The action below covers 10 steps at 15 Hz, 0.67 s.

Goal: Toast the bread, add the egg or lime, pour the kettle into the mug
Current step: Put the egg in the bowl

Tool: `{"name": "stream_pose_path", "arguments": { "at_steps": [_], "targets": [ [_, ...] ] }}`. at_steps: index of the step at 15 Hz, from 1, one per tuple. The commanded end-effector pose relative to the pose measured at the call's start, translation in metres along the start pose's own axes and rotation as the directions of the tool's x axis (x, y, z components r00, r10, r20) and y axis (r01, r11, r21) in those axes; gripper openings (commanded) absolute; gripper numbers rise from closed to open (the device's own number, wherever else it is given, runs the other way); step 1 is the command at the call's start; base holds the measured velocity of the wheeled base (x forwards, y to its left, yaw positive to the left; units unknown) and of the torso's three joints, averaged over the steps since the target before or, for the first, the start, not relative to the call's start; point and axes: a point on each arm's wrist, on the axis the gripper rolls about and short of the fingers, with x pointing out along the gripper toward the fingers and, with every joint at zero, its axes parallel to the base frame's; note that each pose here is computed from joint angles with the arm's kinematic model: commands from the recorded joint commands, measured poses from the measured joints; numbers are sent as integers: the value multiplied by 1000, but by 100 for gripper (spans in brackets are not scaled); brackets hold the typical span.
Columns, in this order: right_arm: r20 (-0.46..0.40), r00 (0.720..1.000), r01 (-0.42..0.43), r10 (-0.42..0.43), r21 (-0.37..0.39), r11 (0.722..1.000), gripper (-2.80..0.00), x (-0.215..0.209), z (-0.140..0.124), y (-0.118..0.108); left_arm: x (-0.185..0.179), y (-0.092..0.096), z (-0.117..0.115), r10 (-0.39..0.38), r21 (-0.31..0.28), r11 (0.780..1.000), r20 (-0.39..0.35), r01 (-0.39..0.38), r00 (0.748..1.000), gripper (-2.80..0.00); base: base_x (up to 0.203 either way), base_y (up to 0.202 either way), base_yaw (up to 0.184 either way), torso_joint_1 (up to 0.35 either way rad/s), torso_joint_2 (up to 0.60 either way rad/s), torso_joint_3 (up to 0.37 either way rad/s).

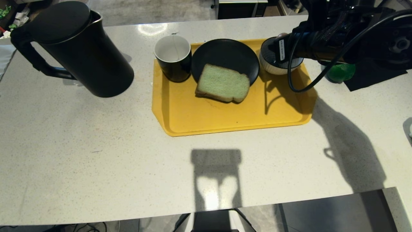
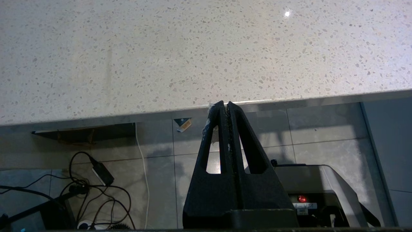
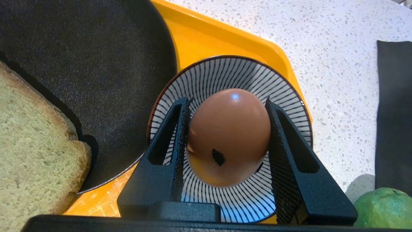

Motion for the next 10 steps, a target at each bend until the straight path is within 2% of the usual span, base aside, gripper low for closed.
{"name": "stream_pose_path", "arguments": {
  "at_steps": [1, 10],
  "targets": [
    [-7, 1000, -1, 1, -10, 1000, -280, 2, -2, 1, 1, 0, -4, 1, -1, 1000, -14, -1, 1000, -280, 0, 0, 0, 0, 0, 0],
    [-26, 1000, -8, 7, -49, 999, -280, 9, -8, 6, 1, 0, -4, 1, -1, 1000, -14, -1, 1000, -280, 0, 0, 0, 0, 0, 0]
  ]
}}
